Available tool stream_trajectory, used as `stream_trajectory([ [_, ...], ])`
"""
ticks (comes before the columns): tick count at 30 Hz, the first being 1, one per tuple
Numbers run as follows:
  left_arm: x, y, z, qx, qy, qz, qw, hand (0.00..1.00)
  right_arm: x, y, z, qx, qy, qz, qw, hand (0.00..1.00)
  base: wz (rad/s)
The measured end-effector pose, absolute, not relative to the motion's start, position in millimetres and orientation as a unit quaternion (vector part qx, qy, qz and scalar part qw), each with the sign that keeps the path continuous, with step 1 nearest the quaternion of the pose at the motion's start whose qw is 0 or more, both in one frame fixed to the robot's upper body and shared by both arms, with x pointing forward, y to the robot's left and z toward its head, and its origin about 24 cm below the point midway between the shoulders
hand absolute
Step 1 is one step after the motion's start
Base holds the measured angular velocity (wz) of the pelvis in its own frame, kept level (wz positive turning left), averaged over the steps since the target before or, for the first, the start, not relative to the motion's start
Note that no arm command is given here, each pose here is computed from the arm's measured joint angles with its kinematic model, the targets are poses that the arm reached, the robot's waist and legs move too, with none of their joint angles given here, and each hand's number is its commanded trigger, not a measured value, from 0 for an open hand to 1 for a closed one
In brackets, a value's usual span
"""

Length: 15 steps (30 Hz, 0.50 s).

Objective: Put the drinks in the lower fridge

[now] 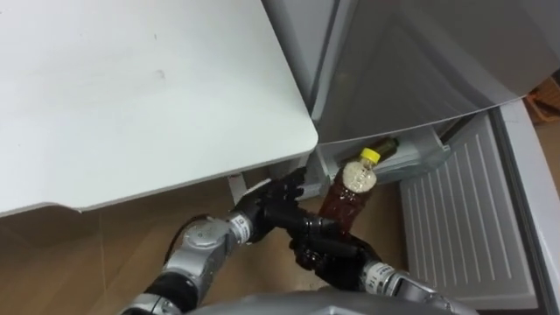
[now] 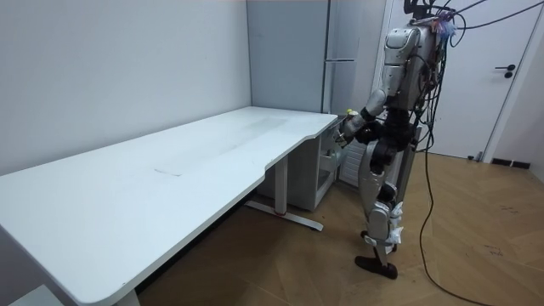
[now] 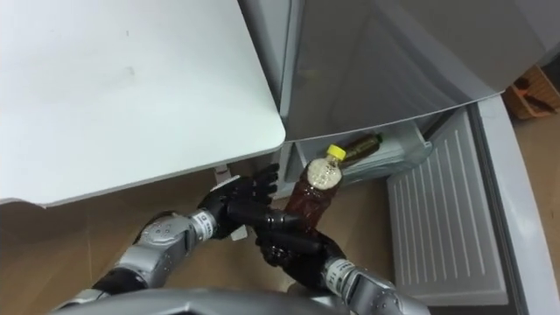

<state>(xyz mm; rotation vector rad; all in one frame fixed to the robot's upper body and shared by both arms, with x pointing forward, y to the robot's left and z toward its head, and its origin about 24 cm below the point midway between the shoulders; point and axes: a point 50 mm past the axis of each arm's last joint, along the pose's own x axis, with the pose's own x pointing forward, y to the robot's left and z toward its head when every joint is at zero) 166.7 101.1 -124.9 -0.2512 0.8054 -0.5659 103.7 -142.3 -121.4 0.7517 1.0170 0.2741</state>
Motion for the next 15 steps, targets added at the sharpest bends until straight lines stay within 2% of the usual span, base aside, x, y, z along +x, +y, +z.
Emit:
stream_trajectory([
  [4,153,113,-136,-0.19,0.424,-0.237,0.853,0.0,102,-145,-123,0.351,0.481,0.122,0.794,1.0,0.03],
  [7,139,143,-145,-0.216,0.454,-0.173,0.847,0.0,101,-160,-124,0.365,0.47,0.084,0.799,1.0,0.03],
  [9,109,177,-155,-0.196,0.506,-0.122,0.831,0.0,110,-182,-119,0.387,0.433,0.034,0.813,1.0,-0.1],
  [11,87,198,-159,-0.184,0.536,-0.087,0.819,0.0,117,-199,-114,0.409,0.391,-0.005,0.824,1.0,-0.03],
  [15,73,214,-159,-0.18,0.548,-0.049,0.815,0.0,128,-220,-106,0.423,0.329,-0.048,0.843,1.0,-0.03],
])
